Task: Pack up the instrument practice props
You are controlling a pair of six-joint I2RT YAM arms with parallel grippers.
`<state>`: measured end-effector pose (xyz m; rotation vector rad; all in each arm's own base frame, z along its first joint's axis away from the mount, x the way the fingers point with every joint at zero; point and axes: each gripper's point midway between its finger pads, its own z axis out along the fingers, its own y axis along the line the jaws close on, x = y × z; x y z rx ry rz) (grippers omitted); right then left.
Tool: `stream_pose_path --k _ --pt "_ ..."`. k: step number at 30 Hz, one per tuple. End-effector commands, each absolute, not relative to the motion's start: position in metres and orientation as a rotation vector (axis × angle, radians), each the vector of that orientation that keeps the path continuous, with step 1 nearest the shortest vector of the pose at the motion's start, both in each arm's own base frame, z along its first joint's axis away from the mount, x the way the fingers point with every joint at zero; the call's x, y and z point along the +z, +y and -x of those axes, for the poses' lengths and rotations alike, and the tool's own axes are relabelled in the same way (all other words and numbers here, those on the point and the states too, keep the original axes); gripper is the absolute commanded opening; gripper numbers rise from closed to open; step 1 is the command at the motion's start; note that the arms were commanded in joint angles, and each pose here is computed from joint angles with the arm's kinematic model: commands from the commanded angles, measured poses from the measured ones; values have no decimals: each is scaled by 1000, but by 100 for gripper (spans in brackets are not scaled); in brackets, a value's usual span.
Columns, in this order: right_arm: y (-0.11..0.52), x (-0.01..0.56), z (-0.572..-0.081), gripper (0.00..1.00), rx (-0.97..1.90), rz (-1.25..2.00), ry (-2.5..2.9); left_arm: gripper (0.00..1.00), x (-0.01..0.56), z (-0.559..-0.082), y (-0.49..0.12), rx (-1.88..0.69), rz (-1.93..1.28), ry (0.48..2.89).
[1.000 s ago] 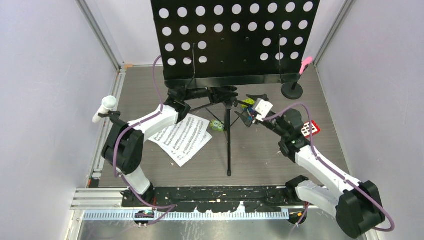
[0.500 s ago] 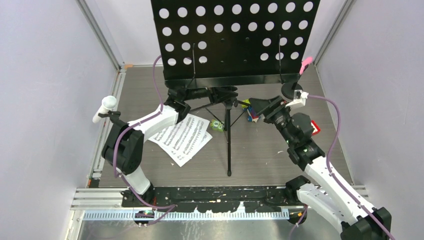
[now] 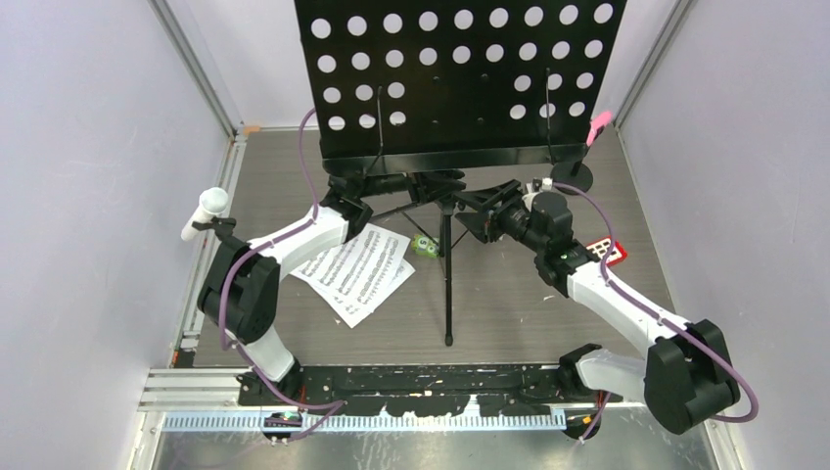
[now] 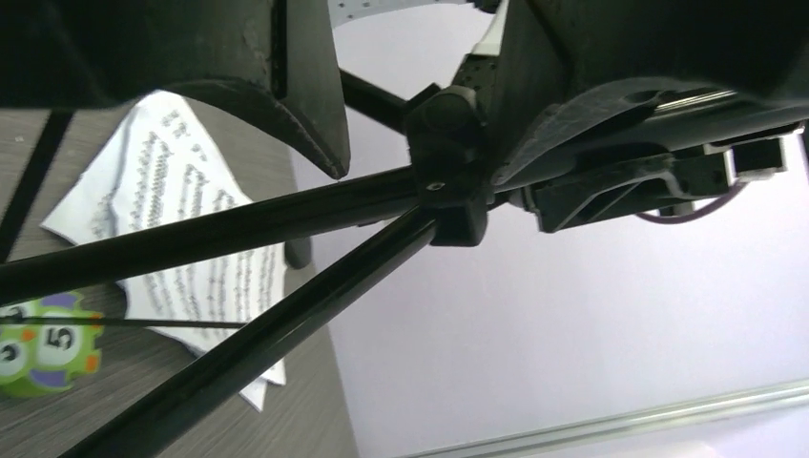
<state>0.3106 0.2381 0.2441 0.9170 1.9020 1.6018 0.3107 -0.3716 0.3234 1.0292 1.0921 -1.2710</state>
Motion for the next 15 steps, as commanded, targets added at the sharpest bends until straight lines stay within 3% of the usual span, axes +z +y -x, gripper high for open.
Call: stream_pose_path --k 1,7,12,15 --pt "243 270 -300 55 1741 -884 1841 0 298 -286 -375 -1381 -1093 1204" --pt "239 277 -295 43 1700 -839 1842 0 296 -286 -375 -1386 -1093 1209" --pt "232 282 -289 53 1654 -814 1838 0 295 -287 -375 -1383 -1095 1209" --pt "227 283 -287 53 1617 -809 1826 0 295 -286 -376 -1386 -1098 1210"
